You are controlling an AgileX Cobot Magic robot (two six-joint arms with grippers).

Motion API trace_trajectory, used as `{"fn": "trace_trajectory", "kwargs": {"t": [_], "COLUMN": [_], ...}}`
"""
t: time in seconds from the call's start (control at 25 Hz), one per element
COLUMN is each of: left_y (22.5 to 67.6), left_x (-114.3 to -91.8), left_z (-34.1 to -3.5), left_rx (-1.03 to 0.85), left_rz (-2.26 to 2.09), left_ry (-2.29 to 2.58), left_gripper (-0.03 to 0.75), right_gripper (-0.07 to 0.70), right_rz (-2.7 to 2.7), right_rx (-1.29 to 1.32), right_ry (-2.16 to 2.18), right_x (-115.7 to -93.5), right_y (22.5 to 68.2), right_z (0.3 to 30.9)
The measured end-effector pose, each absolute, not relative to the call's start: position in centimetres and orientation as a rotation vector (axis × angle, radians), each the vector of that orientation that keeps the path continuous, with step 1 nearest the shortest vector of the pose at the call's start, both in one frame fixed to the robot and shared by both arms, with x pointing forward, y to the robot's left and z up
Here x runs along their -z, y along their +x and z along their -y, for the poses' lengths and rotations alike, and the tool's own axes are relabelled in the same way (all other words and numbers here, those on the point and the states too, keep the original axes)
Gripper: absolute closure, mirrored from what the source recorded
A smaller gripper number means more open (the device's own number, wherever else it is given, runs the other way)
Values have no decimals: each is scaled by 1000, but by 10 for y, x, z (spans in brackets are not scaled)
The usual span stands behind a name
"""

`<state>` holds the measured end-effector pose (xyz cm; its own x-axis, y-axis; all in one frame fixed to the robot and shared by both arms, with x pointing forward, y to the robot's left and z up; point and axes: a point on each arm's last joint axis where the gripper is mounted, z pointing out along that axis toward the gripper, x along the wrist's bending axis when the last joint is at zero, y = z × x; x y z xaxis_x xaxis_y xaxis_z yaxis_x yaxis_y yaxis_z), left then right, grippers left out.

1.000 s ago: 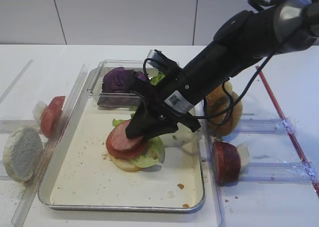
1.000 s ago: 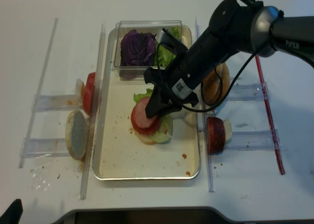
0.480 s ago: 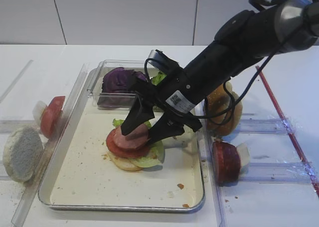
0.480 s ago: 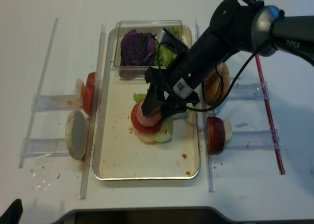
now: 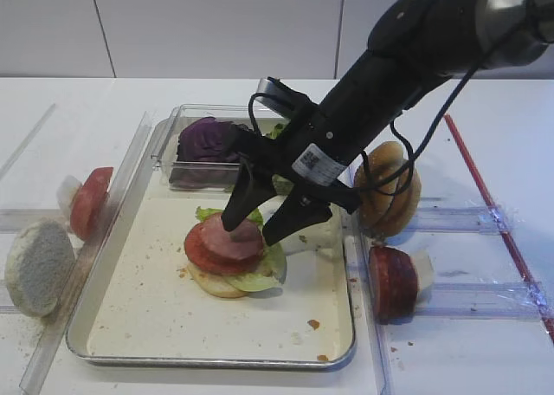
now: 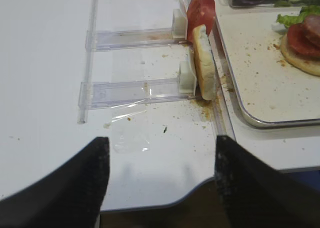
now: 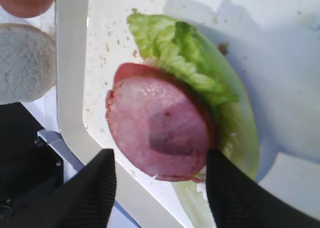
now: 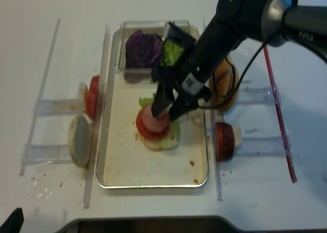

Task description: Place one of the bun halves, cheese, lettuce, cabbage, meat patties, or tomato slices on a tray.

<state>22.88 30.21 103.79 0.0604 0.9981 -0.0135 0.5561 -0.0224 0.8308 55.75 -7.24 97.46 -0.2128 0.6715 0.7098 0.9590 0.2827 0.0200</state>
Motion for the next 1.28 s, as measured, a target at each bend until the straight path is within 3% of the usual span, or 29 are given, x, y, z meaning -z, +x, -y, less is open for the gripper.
{"fn": "trace_trajectory", "kwargs": {"t": [0.6,1.04,1.28], "left_y": [229,229,229], "left_x": [-1038,-1038,-1038], "left_z": [-302,-302,-302], "left_rx": [-826,-826,-826], "left_rz": [-1575,-1575,-1575], "left_ry": [1661,1661,1661], "left_gripper": [283,283,283], "right_gripper": [207,207,207], "right_rz": [2148,2225,2271], "right_rx": [474,539,534], "right_ry": [-1611,-1750,-1787], "right_x": [-1014,-1052,-1061], "right_y": [579,590,588], "right_z": [81,88,94]}}
